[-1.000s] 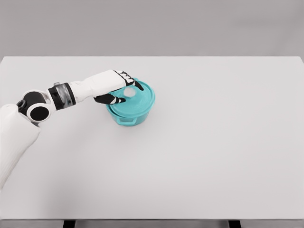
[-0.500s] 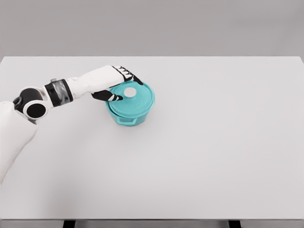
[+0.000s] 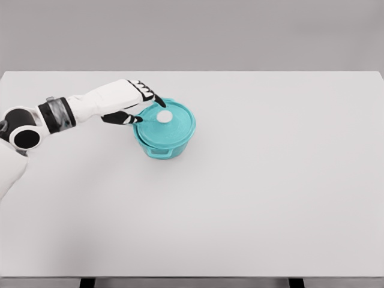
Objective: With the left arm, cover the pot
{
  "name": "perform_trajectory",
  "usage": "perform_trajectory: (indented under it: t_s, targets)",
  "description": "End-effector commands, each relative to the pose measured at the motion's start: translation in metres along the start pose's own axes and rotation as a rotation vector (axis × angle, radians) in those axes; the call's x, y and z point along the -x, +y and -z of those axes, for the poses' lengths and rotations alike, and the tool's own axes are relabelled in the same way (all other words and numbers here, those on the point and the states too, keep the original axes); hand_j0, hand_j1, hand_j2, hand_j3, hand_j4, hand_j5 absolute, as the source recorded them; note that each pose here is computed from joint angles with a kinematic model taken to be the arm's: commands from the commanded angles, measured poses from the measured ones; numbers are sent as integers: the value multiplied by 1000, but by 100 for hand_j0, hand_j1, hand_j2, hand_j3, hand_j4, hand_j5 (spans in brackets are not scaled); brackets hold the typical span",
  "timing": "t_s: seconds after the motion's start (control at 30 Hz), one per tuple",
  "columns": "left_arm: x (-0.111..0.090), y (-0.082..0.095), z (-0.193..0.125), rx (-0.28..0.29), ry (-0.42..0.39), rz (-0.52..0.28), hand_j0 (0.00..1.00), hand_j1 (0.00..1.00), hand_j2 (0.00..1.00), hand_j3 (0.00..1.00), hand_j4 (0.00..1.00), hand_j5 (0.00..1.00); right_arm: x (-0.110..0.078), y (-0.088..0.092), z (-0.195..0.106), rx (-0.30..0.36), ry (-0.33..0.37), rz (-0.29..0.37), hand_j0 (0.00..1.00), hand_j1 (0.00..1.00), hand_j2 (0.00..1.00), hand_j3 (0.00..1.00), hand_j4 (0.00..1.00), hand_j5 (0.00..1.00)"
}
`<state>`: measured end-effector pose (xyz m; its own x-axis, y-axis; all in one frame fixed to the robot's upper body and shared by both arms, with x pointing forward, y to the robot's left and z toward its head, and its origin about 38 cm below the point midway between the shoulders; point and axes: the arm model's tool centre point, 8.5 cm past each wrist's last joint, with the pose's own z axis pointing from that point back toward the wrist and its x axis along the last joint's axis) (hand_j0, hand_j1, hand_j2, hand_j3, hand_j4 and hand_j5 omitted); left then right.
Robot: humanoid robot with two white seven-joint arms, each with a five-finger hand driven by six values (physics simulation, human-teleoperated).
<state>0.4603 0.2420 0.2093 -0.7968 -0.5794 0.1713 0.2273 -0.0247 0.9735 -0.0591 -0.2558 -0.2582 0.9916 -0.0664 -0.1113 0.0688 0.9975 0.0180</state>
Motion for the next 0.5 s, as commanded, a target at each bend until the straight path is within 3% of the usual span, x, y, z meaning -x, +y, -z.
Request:
perform_trajectory:
  t_s: [0.0,0.03,0.13,0.17,0.2,0.33,0.47]
  targets:
    - [3,24,-25,-21,20,52,76,76,76,76,76,76,0,0,0,0,0,0,100,100,100,100,100,100]
    - [10,40,-46,-68,40,42,78,78,78,78,78,78,0,0,0,0,0,0,100,100,100,100,100,100]
    - [30,57,-96,-94,107,13,82,82,82,82,82,82,0,0,0,0,0,1,100,100,100,100,100,100]
    - [35,56,-108,-106,137,4,94,94,94,94,94,94,0,0,0,0,0,0,100,100,100,100,100,100]
    - [40,56,-118,-127,164,-4,100,100,100,100,100,100,0,0,0,0,0,0,100,100,100,100,100,100]
    - [60,18,-141,-97,252,-97,100,100,100,100,100,100,0,0,0,0,0,0,100,100,100,100,100,100]
    - [63,7,-144,-73,266,-118,100,100,100,100,100,100,0,0,0,0,0,0,100,100,100,100,100,100]
